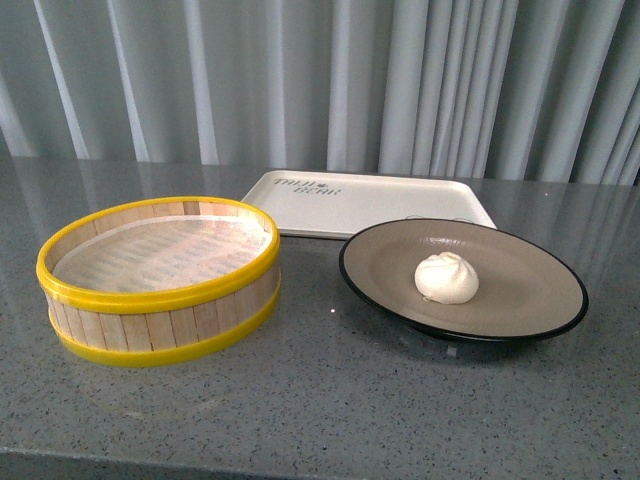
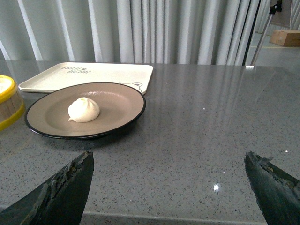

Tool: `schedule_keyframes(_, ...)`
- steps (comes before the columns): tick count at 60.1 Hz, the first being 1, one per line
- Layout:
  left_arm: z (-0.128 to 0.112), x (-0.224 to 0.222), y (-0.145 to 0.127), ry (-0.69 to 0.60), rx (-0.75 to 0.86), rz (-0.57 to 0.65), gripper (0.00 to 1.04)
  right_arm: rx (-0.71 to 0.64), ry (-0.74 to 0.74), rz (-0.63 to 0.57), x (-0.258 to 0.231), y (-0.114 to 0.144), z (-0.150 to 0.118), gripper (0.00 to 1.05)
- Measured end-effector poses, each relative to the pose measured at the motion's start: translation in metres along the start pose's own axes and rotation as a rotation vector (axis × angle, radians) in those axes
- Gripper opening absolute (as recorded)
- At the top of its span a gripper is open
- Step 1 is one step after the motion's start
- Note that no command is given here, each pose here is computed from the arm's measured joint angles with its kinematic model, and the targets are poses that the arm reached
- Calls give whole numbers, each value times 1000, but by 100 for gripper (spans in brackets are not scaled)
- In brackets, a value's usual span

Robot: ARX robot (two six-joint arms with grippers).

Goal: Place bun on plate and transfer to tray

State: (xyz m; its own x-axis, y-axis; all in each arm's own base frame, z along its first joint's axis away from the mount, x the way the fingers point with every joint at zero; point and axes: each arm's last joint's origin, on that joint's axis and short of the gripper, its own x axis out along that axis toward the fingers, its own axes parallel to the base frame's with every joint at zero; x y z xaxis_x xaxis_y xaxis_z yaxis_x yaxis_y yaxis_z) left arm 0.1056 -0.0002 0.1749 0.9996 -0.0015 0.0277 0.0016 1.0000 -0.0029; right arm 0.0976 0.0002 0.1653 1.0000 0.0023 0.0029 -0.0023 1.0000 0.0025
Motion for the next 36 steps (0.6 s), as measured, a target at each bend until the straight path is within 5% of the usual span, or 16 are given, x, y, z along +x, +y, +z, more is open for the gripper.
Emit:
schedule_keyframes(21, -2, -9, 0, 5, -1, 0, 4, 0, 0, 0, 0, 0, 0, 96)
schedule_keyframes(36, -2, -9, 0, 5, 0, 0, 52, 0, 0, 0, 0, 0, 0, 96)
